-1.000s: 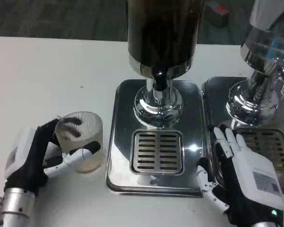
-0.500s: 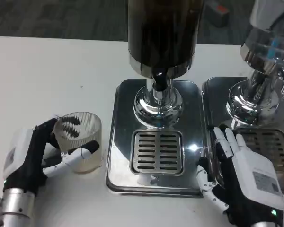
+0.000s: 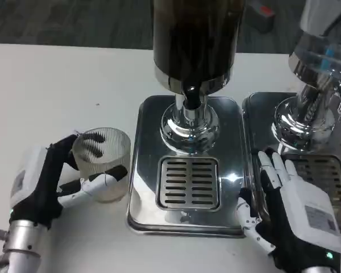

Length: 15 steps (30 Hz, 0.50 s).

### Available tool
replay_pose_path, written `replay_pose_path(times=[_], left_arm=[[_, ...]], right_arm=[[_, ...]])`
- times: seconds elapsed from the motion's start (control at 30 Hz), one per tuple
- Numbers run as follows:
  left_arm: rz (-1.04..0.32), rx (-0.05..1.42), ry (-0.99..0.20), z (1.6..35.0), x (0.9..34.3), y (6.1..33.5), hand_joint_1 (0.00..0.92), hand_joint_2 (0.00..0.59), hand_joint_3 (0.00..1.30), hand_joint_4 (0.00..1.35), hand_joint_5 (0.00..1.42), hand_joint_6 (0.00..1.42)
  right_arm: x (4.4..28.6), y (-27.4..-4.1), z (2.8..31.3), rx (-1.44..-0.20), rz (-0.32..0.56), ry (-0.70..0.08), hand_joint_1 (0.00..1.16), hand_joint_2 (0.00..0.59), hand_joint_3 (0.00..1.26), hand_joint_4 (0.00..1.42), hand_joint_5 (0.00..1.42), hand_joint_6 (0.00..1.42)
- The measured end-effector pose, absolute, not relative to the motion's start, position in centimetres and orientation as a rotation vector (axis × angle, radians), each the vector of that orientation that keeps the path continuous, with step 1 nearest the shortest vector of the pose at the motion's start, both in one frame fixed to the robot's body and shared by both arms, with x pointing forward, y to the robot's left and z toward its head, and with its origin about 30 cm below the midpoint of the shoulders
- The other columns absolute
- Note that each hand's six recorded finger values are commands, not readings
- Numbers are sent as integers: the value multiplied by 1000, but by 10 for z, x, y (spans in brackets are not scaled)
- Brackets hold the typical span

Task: Grasp the cup under the faucet to collect the drink, then remove the cup.

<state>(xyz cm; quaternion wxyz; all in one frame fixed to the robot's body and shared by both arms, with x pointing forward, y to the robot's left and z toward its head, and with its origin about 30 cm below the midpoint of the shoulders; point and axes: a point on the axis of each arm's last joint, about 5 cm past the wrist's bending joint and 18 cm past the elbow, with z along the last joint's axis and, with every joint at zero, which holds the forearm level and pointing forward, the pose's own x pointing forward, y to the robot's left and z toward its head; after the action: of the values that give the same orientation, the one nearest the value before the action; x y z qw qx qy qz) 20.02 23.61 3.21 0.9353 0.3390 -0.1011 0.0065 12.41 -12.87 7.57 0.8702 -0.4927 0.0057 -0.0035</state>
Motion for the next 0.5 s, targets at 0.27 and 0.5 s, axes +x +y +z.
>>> replay_pose_path(times=[0.27,0.5], left_arm=[[-24,679,-286,43,212,231,493,78,635,722,835,724],[-67,677,-339,49,220,222,496,72,643,732,837,724]], right_arm=[[125,-129,75,-1034,-6,14,244,545,54,0,0,81],[126,-129,75,-1035,-6,10,248,550,54,0,0,6]])
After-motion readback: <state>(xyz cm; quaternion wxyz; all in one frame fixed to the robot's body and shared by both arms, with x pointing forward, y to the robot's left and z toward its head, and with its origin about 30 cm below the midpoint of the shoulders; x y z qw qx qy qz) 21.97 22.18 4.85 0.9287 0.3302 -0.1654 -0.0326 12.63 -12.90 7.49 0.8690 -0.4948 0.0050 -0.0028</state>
